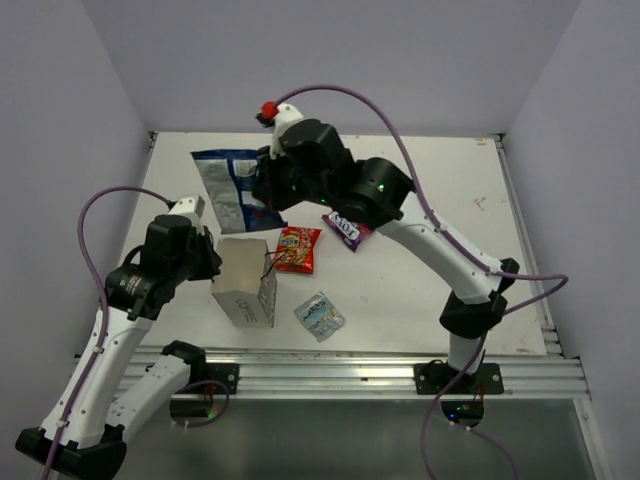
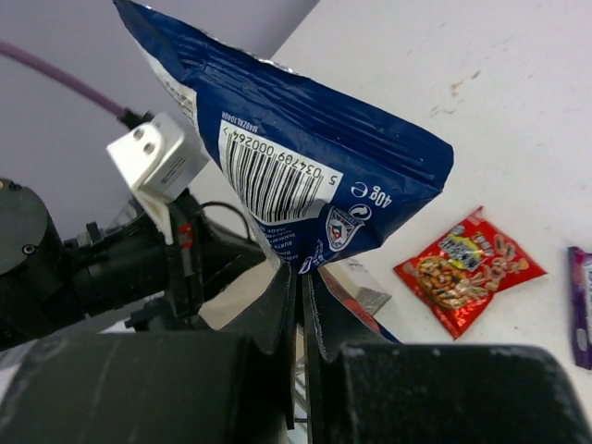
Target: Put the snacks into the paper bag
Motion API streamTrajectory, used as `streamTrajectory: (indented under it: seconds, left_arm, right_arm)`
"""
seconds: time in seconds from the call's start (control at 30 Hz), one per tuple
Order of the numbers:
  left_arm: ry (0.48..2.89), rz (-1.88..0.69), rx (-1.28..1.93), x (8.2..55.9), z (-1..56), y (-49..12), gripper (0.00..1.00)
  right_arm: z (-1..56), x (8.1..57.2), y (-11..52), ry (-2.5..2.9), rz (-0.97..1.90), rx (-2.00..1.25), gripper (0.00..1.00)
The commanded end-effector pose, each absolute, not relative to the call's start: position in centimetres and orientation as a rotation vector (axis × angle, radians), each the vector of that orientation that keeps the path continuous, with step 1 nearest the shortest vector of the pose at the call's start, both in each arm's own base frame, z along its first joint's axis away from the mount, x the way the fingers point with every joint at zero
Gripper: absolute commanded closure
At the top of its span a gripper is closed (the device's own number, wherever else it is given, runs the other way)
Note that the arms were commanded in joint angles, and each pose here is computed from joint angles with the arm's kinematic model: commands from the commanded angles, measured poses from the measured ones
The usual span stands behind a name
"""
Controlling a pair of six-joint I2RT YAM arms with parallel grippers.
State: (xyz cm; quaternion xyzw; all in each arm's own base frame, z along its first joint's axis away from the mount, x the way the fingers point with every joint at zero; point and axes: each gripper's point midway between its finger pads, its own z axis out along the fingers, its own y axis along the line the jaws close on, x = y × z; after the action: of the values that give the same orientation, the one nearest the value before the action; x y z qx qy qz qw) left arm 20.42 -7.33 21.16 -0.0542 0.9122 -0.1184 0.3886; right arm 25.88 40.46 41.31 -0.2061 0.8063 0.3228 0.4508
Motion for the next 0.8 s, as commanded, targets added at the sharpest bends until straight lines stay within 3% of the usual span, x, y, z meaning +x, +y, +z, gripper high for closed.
streamTrajectory:
  seconds: [0.0, 0.53, 0.77]
  left_arm:
    - [2.287, -0.354, -0.143, 20.7, 21.7, -8.0, 1.0]
    - [2.267, -0.383, -0.143, 20.1, 22.2, -8.1, 1.0]
    - [2.271, -0.395, -0.145, 19.6, 22.0, -8.1, 1.0]
  right_arm:
    - [42.1, 23.6, 42.2, 1.977, 0.804, -0.554, 1.0]
    - [33.9, 18.0, 46.2, 2.091, 0.705, -0.648, 1.0]
    - [35.0, 17.5, 49.2, 2.042, 0.725, -0.659, 1.0]
